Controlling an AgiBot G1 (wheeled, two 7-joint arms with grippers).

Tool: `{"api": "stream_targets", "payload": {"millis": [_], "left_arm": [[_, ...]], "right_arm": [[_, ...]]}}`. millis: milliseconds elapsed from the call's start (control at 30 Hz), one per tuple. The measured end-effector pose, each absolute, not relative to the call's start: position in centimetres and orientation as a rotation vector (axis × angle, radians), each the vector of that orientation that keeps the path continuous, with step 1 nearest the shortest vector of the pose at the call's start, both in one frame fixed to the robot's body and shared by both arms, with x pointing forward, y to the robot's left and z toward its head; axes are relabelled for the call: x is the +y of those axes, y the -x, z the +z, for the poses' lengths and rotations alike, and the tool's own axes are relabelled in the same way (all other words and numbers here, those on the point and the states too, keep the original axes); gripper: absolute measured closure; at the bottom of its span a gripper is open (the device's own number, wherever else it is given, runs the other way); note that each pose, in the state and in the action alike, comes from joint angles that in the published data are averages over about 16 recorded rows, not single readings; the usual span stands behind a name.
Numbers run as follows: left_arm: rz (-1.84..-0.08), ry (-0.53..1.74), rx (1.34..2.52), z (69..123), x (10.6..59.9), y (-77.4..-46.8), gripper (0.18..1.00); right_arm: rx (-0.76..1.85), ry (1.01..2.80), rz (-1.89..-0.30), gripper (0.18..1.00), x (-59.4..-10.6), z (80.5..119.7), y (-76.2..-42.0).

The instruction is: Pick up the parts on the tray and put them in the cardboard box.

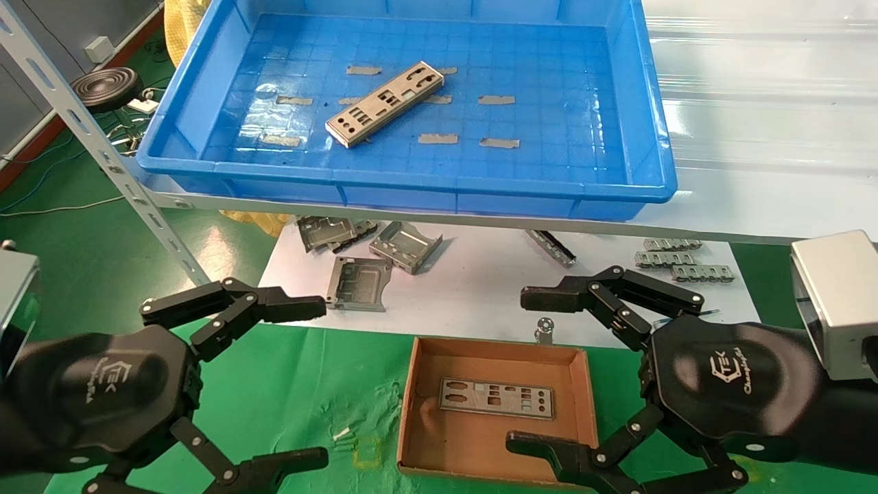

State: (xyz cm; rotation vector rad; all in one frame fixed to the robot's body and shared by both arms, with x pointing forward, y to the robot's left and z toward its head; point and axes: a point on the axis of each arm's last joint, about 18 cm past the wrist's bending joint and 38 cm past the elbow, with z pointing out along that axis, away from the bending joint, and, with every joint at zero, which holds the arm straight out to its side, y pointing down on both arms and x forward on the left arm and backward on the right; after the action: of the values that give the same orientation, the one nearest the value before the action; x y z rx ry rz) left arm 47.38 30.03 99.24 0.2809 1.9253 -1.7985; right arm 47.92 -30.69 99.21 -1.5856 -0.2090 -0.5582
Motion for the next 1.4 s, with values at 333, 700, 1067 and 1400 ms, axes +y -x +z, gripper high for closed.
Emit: {"api": "stream_targets", "payload": {"millis": [333, 700, 1067, 1400], "left_arm": [[-1.799, -0.279, 1.925, 99.21, 30.00, -47.51, 0.184], [-1.799, -0.277, 1.924, 99.19, 29.99, -47.57, 0.184], [-1.798, -0.277, 1.924, 99.19, 29.99, -47.60, 0.184], [-1.799, -0.277, 1.924, 99.19, 29.98, -47.61, 0.184]], "right_arm": [[-0.209, 1.586, -0.558, 0.178, -30.69, 99.21, -47.92], [-0.209, 1.586, -0.558, 0.178, -30.69, 99.21, -47.92], [-0.209, 1.586, -0.558, 0.178, -30.69, 99.21, -47.92], [-0.209, 1.586, -0.558, 0.178, -30.69, 99.21, -47.92]]}}
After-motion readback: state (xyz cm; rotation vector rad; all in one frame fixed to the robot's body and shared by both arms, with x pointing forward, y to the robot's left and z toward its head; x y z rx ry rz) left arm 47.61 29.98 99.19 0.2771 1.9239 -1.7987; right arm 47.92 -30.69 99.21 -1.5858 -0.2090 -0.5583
